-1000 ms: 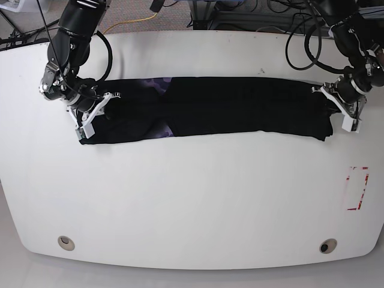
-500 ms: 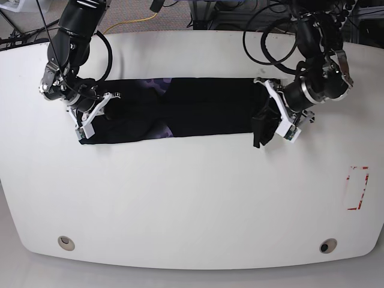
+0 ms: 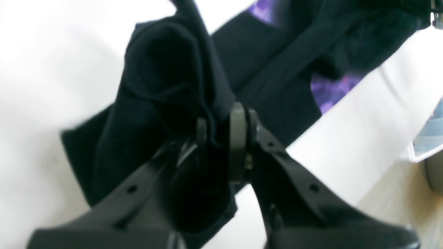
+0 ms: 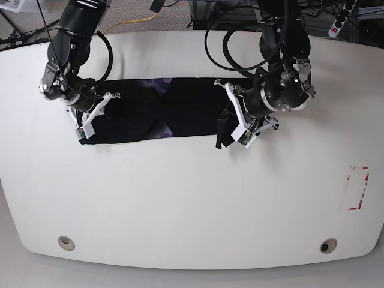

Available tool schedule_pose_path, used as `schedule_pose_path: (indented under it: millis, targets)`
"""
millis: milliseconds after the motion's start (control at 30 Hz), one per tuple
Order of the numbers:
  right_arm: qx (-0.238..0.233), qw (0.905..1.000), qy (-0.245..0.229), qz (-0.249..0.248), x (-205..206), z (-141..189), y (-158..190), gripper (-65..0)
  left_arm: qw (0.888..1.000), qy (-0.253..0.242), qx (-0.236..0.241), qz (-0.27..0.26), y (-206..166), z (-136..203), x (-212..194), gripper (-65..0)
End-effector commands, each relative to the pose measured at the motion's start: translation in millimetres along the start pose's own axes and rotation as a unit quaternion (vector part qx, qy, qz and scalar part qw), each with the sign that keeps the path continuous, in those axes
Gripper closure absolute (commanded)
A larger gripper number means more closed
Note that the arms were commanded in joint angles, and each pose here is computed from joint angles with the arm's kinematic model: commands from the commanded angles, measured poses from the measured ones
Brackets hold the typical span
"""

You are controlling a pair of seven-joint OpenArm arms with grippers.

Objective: Fold the T-shirt properly
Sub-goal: 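Release the strip end with the left gripper and grasp the strip's middle, then pull the strip with both grippers, straightening it along the table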

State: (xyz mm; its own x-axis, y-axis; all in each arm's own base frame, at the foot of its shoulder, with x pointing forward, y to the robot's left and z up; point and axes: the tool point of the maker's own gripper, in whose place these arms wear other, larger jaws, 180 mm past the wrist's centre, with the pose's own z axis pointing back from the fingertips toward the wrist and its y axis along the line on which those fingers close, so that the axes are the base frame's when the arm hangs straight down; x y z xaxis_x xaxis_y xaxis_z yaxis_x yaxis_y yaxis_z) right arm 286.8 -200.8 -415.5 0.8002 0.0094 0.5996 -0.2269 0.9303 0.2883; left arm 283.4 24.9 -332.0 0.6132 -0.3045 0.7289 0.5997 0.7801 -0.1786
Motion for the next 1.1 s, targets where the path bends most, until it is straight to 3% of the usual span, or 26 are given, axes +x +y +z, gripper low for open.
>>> schedule_pose_path:
  millis: [0,233,500,600,733,900,1067]
  targets:
    - [-0.002,0.9999,-0.014,0.007,11,3,0,-5.9,1.0,-0.019,-0.004,0.002,1,-1,11,0.0]
    - [0.0,0.9999,-0.016,0.006,12,2,2,-5.9,1.0,-0.017,-0.009,0.005,5,-9,15,0.0]
    - [0.0,0.9999,-0.015,0.006,11,2,2,-5.9,0.998,-0.007,-0.053,-0.035,-27,-24,22,-20.3]
    - [0.0,0.9999,-0.016,0.006,12,2,2,-5.9,0.994,-0.005,-0.086,-0.073,-56,-30,29,-22.8]
    - [-0.004,0.9995,-0.027,0.017,21,7,3,-5.9,0.99,-0.033,-0.085,-0.112,-68,-21,52,-22.8]
    - [-0.011,0.9982,-0.043,0.04,35,15,7,-6.0,0.992,-0.047,-0.059,-0.098,-51,-11,56,-22.8]
    - [-0.024,0.9958,-0.058,0.067,55,31,12,-6.8,0.997,-0.017,0.016,-0.067,16,7,29,-22.8]
